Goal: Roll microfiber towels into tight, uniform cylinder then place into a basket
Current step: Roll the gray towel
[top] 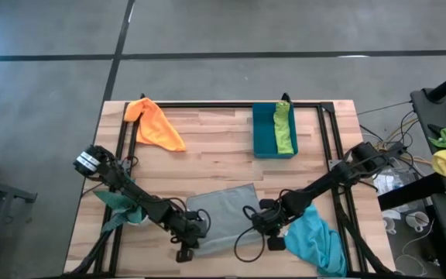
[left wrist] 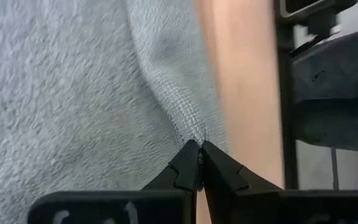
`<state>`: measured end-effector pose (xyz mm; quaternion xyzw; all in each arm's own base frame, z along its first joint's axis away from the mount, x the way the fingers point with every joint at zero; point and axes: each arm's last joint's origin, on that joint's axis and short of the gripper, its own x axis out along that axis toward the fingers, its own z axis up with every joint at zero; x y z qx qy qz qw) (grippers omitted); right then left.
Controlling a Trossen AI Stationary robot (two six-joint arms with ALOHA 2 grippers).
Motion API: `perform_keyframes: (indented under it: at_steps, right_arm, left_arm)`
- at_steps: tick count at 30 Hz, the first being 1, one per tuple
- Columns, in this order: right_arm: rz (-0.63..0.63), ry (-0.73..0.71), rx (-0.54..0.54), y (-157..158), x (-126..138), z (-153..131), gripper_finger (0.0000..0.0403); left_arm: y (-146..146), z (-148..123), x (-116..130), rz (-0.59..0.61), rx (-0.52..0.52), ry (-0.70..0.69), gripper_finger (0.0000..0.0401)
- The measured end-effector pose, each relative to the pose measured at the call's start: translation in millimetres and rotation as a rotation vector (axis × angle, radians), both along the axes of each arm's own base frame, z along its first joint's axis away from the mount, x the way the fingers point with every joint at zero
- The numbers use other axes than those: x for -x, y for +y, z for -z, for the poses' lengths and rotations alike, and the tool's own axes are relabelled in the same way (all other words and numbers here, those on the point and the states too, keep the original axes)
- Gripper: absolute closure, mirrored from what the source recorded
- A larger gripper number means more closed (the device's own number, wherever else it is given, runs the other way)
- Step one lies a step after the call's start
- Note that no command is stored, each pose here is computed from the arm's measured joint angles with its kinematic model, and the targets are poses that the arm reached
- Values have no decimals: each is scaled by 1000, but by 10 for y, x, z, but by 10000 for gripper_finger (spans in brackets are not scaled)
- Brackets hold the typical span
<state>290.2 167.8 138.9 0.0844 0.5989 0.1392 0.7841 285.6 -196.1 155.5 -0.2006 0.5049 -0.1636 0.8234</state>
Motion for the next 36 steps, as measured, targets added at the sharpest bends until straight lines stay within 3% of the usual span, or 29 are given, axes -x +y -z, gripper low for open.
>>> perform_keyframes:
  at_steps: [2,7,14,19,32,36]
  right_arm:
    - [-5,9,-6,23,5,-69,394]
    - [-77,74,-214,121,1,-308,394]
    - [-36,134,-267,181,0,-216,394]
    - [-66,200,-336,235,-24,-58,394]
    - [-62,212,-319,29,-127,109,394]
    - [-86,200,-312,5,-146,152,394]
  left_arm:
    - [-26,-77,-11,3,13,-17,401]
    - [-158,-382,12,58,59,-100,401]
    - [-255,-215,52,86,29,-65,401]
    - [-316,-127,-11,114,81,-84,401]
    - [-137,52,2,88,49,-20,401]
    - [-107,89,1,104,92,-26,401]
